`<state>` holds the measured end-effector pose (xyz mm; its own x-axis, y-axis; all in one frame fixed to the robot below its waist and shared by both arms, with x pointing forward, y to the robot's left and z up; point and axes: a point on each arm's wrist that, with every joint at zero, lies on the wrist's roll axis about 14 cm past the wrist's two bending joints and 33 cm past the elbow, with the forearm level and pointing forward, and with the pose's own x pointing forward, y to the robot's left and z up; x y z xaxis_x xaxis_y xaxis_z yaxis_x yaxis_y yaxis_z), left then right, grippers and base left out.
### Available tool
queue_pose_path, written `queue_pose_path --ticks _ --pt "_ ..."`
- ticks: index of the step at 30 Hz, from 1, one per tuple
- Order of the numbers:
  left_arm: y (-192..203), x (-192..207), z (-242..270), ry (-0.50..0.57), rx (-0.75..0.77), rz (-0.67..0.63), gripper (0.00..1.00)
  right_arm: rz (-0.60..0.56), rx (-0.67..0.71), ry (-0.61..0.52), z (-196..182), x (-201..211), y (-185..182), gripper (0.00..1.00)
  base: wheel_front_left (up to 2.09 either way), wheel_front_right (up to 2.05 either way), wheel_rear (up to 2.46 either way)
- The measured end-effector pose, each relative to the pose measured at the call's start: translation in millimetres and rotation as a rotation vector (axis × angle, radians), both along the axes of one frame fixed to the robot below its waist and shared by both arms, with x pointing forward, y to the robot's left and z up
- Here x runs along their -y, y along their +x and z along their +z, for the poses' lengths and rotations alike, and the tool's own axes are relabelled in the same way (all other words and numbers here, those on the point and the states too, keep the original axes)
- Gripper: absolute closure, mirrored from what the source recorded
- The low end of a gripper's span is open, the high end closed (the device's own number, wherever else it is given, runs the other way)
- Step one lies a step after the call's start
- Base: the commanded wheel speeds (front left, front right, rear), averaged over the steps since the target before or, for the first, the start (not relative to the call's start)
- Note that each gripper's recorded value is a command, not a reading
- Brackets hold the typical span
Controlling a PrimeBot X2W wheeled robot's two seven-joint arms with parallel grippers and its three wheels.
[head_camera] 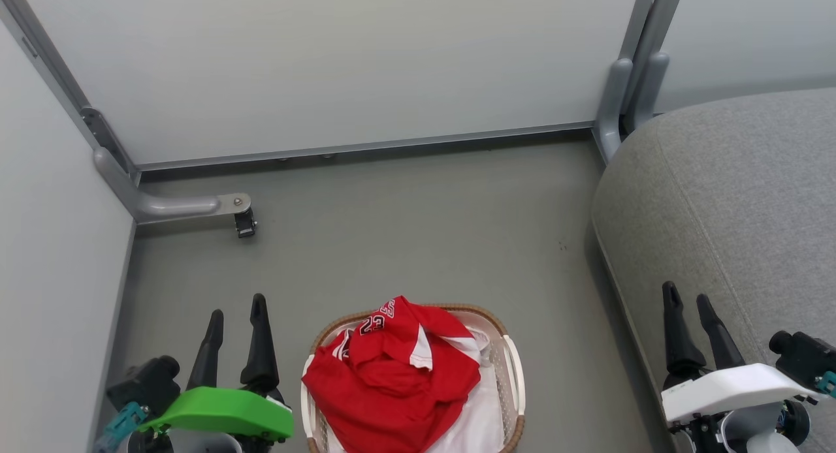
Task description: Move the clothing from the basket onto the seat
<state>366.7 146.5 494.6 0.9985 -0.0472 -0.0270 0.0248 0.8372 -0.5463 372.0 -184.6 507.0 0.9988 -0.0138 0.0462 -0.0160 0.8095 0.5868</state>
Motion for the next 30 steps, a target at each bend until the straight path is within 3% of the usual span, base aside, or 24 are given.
queue_pose_path --ticks 30 --pt "-14.0 8.3 -17.8 0.265 -0.001 -0.032 0.00 0.069 0.000 -0.281 -11.6 -20.3 -6.4 0.00 0.00 0.00 0.00"
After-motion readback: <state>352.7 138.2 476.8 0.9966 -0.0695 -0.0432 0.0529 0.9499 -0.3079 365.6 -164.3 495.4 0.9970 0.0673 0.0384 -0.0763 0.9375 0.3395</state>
